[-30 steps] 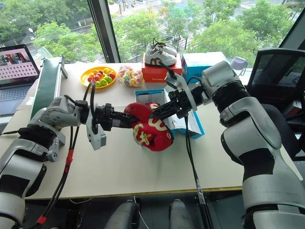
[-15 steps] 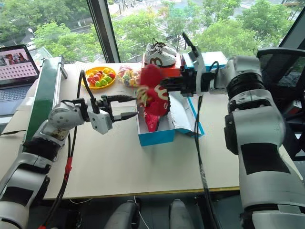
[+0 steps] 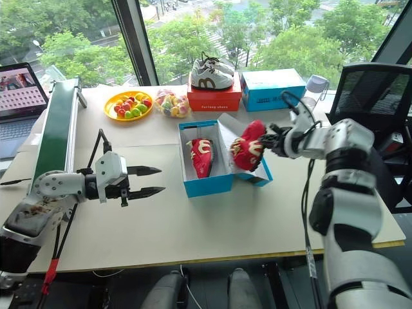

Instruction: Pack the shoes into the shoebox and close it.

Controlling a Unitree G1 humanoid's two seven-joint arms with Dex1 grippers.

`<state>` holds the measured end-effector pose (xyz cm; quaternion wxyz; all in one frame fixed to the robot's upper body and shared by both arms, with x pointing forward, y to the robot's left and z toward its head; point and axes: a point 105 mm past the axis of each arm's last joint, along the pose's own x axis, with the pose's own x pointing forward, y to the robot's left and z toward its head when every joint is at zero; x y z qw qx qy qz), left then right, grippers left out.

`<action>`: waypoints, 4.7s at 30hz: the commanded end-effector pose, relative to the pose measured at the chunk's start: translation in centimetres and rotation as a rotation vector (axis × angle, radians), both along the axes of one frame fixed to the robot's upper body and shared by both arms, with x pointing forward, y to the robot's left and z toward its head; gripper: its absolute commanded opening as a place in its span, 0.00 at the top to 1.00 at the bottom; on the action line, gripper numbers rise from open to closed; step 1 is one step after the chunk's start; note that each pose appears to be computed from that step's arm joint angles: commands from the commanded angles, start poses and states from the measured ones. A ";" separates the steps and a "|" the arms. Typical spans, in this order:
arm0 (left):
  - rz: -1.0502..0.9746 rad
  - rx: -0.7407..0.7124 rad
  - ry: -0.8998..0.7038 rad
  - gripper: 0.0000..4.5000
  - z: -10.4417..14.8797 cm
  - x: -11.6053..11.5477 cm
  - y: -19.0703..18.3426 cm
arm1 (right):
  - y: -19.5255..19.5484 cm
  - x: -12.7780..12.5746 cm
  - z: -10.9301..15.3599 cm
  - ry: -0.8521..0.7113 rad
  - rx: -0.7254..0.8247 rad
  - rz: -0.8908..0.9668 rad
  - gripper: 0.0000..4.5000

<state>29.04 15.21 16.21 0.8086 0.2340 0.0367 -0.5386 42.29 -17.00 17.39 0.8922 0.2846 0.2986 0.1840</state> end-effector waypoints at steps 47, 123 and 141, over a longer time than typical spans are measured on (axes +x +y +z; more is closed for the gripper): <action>0.059 -0.009 -0.018 0.46 -0.3 -0.9 -1.6 | 13.5 1.8 -2.5 -0.072 -0.321 0.271 0.95; 0.300 -0.084 -0.037 0.46 -0.9 0.9 2.2 | 17.8 -2.0 -10.1 -0.037 -0.579 0.614 0.95; 0.321 -0.077 0.018 0.46 -1.5 -2.5 1.3 | 18.0 -5.1 -15.7 0.019 -0.656 0.768 0.95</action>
